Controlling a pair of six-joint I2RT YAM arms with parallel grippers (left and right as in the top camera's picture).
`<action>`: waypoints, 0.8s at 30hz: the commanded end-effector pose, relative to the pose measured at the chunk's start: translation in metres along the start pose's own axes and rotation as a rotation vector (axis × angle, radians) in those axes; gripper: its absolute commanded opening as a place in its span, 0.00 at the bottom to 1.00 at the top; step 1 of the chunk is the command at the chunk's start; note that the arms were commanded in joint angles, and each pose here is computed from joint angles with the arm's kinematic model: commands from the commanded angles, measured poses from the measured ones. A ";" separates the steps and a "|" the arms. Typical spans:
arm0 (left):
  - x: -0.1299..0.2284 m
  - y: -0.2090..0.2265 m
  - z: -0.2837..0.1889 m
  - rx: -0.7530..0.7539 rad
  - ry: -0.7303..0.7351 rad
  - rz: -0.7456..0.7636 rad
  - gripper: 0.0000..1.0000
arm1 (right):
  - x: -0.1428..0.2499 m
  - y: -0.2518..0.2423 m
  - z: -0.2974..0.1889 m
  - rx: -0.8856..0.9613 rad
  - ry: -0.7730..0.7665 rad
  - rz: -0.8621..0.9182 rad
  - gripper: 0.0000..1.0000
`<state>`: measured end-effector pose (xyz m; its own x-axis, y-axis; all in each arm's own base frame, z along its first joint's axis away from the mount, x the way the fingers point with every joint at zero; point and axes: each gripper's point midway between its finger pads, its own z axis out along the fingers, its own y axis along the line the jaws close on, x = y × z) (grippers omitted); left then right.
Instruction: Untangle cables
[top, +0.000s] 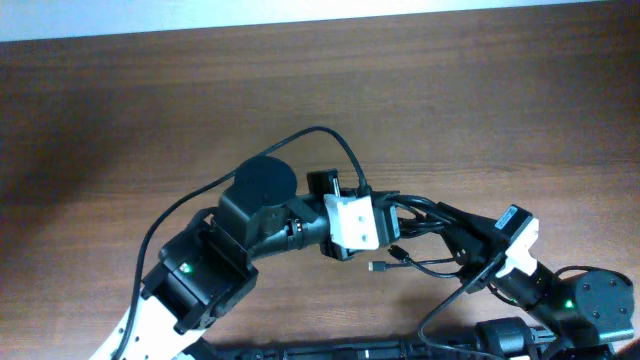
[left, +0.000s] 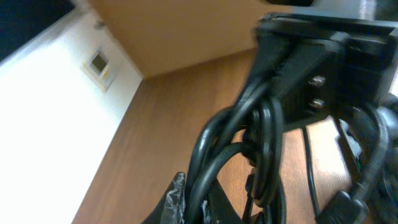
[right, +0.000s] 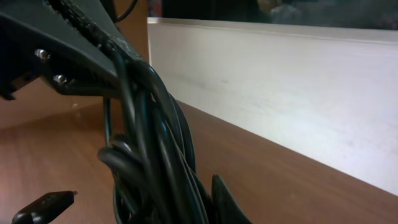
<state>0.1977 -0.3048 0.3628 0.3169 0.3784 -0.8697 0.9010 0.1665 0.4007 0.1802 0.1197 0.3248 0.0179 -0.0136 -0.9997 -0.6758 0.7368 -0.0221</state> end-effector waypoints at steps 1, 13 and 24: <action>0.034 0.066 -0.021 -0.387 0.171 -0.211 0.00 | -0.006 -0.027 -0.006 0.168 -0.018 0.060 0.04; 0.037 0.065 -0.021 -0.386 0.183 -0.219 0.00 | 0.011 -0.056 -0.014 0.348 0.028 0.156 0.04; 0.057 0.084 -0.036 -0.583 0.194 -0.555 0.28 | 0.008 -0.060 -0.015 0.370 0.011 0.188 0.04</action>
<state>0.2746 -0.2510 0.3450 -0.1895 0.3334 -0.9236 0.6743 0.7279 0.1244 0.2113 0.0732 0.3064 -0.1311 0.1254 -0.9834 -0.3893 0.9058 0.1674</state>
